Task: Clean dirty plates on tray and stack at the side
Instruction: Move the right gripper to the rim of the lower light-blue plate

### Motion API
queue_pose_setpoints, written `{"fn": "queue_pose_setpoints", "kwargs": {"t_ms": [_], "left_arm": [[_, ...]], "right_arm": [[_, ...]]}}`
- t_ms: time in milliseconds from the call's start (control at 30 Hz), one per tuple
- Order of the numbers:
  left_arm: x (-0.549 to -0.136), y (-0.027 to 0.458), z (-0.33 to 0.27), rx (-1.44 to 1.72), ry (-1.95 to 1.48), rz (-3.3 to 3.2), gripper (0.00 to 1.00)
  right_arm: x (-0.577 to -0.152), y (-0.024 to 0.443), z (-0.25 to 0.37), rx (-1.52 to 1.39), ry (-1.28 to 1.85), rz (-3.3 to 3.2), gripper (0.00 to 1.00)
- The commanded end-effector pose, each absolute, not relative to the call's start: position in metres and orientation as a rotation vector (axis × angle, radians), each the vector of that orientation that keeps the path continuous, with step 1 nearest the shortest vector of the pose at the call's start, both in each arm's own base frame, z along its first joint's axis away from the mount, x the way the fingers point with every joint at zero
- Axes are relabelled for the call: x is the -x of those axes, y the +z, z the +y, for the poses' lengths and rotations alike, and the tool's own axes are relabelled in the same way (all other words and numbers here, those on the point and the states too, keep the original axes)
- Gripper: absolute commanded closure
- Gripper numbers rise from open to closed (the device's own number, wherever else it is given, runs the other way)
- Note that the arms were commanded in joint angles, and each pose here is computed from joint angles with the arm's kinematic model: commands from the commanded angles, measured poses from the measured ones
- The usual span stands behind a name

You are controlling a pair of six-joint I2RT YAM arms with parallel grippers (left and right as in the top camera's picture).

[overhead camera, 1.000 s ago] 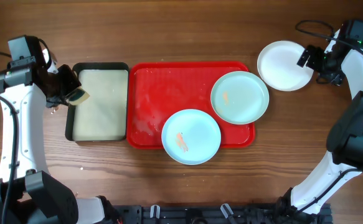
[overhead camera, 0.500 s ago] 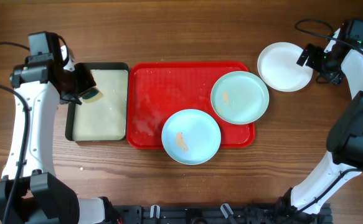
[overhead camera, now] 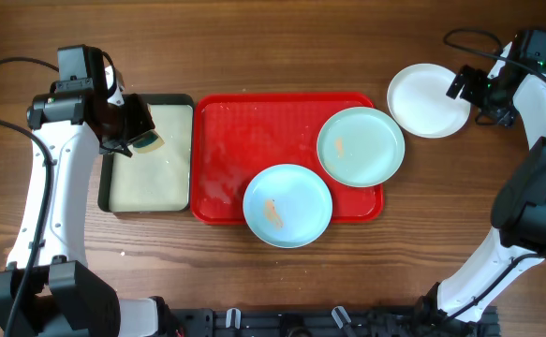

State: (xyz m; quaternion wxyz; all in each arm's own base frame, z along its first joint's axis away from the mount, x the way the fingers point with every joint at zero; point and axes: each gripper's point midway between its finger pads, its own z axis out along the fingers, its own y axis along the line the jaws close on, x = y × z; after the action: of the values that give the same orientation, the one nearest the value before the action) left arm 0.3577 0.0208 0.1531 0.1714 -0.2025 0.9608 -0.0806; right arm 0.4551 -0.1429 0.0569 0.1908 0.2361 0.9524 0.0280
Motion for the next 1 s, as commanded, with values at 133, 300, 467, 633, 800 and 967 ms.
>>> {"fn": "queue_pose_setpoints", "kwargs": {"t_ms": [133, 300, 467, 633, 800, 967], "left_arm": [[-0.350, 0.157, 0.016, 0.551, -0.243, 2.740, 0.94], [-0.354, 0.158, 0.017, 0.546, -0.244, 2.726, 0.95], [-0.356, 0.159, 0.017, 0.543, -0.245, 2.715, 0.96], [-0.358, 0.160, 0.017, 0.541, -0.245, 2.708, 0.96], [-0.358, 0.160, 0.017, 0.541, -0.245, 2.708, 0.96], [-0.358, 0.160, 0.017, 0.541, -0.245, 2.708, 0.96]], "right_arm": [[-0.474, 0.078, -0.123, -0.944, 0.340, 2.501, 0.00], [-0.467, 0.091, -0.080, -0.651, 0.616, 2.585, 0.41], [-0.447, 0.144, -0.042, -0.458, 0.716, 2.608, 0.64], [-0.387, 0.180, 0.027, -0.273, 0.669, 2.782, 0.61], [-0.320, 0.153, 0.092, 0.103, 0.438, 3.086, 0.60], [-0.274, 0.115, 0.137, 0.428, 0.301, 3.193, 0.60]]}}
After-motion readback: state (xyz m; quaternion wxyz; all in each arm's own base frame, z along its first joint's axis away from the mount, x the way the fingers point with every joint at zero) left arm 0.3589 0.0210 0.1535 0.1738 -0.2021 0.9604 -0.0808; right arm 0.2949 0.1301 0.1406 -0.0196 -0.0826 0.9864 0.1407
